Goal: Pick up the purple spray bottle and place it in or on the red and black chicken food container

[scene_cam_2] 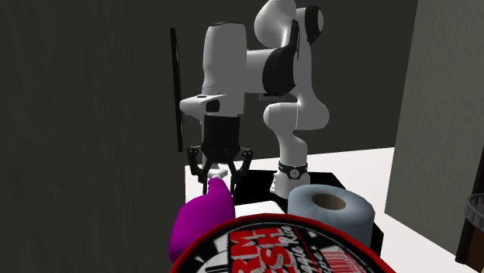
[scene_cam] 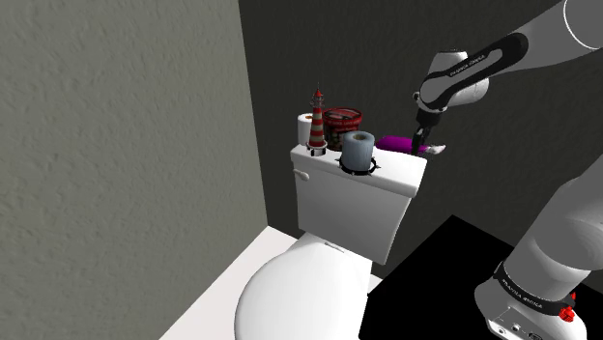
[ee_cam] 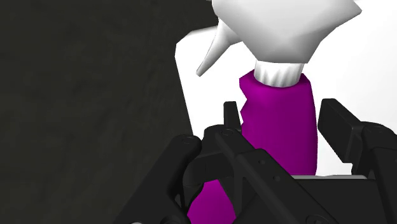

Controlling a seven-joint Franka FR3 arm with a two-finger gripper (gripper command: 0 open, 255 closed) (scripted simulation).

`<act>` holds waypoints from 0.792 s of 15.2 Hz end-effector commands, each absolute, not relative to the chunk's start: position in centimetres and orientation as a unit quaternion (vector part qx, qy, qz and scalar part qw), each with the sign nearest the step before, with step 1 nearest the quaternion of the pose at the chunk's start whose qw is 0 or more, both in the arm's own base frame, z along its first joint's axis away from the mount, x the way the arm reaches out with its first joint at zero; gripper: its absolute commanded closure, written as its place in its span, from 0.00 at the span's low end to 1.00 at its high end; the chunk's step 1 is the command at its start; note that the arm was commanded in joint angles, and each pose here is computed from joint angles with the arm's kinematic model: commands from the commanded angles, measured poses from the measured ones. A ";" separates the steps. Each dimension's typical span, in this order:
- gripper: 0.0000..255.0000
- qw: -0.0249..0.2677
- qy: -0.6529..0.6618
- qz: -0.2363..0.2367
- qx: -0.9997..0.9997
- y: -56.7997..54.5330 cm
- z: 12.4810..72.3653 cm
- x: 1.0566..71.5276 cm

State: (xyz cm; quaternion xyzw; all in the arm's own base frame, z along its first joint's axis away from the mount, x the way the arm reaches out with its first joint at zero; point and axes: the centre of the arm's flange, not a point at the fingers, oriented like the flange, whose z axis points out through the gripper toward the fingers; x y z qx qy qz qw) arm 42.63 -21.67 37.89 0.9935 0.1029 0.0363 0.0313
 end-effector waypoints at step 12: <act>1.00 0.031 0.103 0.036 0.994 -21.6 44.9 42.6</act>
